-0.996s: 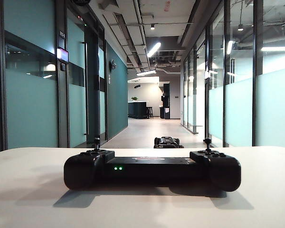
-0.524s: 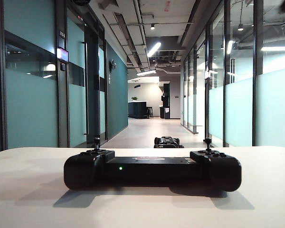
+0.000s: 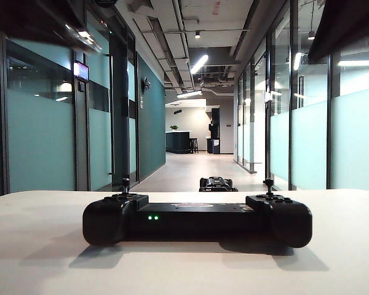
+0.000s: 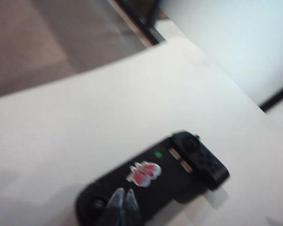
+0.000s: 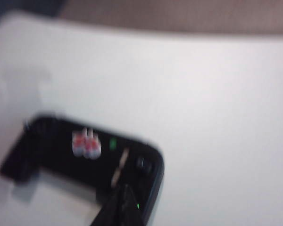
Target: Push the left joystick on the remote control sitting on the white table forward to make the robot dog walk in a straight line until it approaches the door.
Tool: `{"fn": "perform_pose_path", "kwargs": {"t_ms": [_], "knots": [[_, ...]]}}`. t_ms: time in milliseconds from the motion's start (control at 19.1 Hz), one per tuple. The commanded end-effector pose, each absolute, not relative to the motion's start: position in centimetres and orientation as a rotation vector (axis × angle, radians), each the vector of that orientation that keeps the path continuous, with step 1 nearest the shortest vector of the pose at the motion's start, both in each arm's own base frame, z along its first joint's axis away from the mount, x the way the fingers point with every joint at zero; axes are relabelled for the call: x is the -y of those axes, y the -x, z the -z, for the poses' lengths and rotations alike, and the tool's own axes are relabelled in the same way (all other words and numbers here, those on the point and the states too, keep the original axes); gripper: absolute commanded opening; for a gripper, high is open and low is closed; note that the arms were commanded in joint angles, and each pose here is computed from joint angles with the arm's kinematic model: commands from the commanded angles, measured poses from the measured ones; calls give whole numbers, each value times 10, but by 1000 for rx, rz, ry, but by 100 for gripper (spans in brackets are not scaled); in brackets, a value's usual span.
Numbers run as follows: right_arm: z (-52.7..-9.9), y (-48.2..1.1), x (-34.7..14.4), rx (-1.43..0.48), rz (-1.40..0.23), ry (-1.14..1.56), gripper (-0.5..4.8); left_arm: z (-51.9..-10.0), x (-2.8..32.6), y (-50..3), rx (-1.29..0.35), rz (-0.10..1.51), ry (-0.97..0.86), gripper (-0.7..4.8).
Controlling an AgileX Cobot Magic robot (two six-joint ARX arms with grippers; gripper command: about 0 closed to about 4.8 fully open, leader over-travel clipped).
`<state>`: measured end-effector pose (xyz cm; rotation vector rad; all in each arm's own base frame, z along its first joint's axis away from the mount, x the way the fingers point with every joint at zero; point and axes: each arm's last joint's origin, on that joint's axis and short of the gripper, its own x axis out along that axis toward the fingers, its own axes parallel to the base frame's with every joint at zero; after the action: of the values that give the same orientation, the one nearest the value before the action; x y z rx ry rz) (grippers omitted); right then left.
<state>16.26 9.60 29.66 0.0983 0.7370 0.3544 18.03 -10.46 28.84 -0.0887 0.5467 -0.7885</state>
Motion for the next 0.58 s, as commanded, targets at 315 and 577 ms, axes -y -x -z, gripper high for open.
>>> {"fn": "perform_pose_path", "kwargs": {"t_ms": [315,577], "knots": [[-272,-169,-133,-956,-429,-26,-5,-285,110,-187,-583,813,76,-5],[-252,-173,-145,-1086,-384,-6,161,-294,115,-197,-698,798,3,-5]]}}
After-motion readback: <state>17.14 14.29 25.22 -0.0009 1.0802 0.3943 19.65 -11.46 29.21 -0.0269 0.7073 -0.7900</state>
